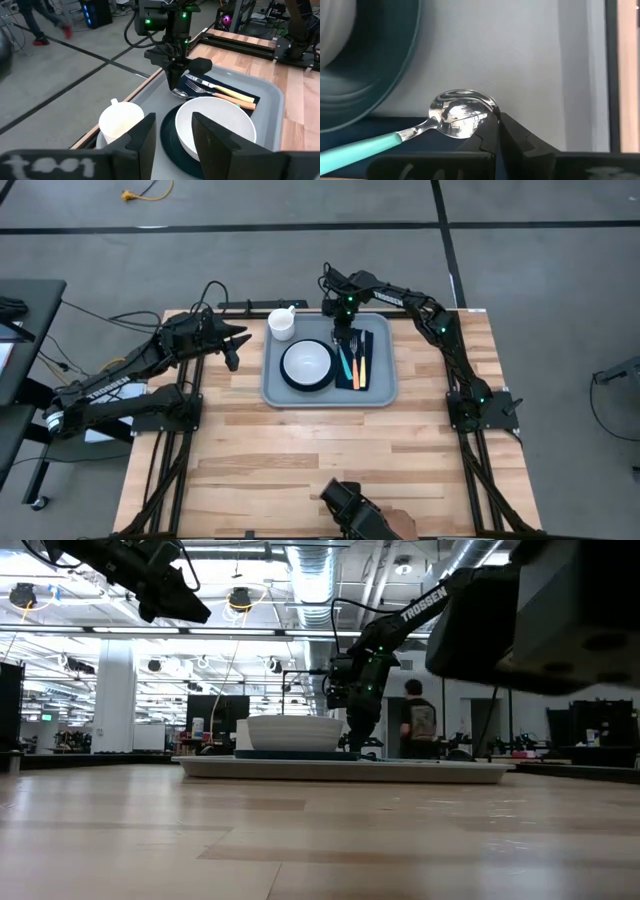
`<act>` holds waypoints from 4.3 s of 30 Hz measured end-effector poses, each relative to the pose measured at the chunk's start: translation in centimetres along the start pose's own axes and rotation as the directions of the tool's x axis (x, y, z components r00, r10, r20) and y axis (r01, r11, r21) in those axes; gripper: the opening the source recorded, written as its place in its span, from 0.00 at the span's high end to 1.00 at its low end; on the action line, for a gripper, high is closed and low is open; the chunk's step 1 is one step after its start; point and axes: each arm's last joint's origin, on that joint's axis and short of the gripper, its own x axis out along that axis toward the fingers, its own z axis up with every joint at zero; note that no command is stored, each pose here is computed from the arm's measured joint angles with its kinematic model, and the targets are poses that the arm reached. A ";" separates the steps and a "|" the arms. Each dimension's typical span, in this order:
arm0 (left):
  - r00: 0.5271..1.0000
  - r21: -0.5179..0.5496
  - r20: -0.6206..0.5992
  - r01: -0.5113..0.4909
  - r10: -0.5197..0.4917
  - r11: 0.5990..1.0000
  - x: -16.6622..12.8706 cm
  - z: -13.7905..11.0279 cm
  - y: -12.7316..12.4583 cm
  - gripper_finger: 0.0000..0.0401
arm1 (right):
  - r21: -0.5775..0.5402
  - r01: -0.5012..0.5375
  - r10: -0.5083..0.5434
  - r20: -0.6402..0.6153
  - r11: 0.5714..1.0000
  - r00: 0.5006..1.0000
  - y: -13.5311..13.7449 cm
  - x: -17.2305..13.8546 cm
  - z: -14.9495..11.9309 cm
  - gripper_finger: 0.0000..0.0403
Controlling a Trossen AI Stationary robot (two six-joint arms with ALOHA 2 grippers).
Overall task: Set up tray
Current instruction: Adjust the blue spoon on top of the blue napkin on the gray tray
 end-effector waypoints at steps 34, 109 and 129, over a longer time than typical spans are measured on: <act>1.000 0.000 -0.019 0.001 -0.001 1.000 0.0 -0.2 0.0 0.72 | 0.338 0.034 -0.001 -0.097 0.940 0.995 0.8 -2.8 -1.0 1.00; 0.998 -0.024 -0.068 0.007 -0.009 1.000 0.0 -0.7 0.0 0.72 | 0.733 0.047 0.059 -0.118 0.679 0.991 1.4 -2.7 -1.2 1.00; 0.996 -0.048 -0.087 0.005 -0.009 0.999 0.0 -0.8 0.0 0.72 | 0.824 -0.014 0.113 -0.061 0.566 0.992 1.1 -2.8 -1.3 1.00</act>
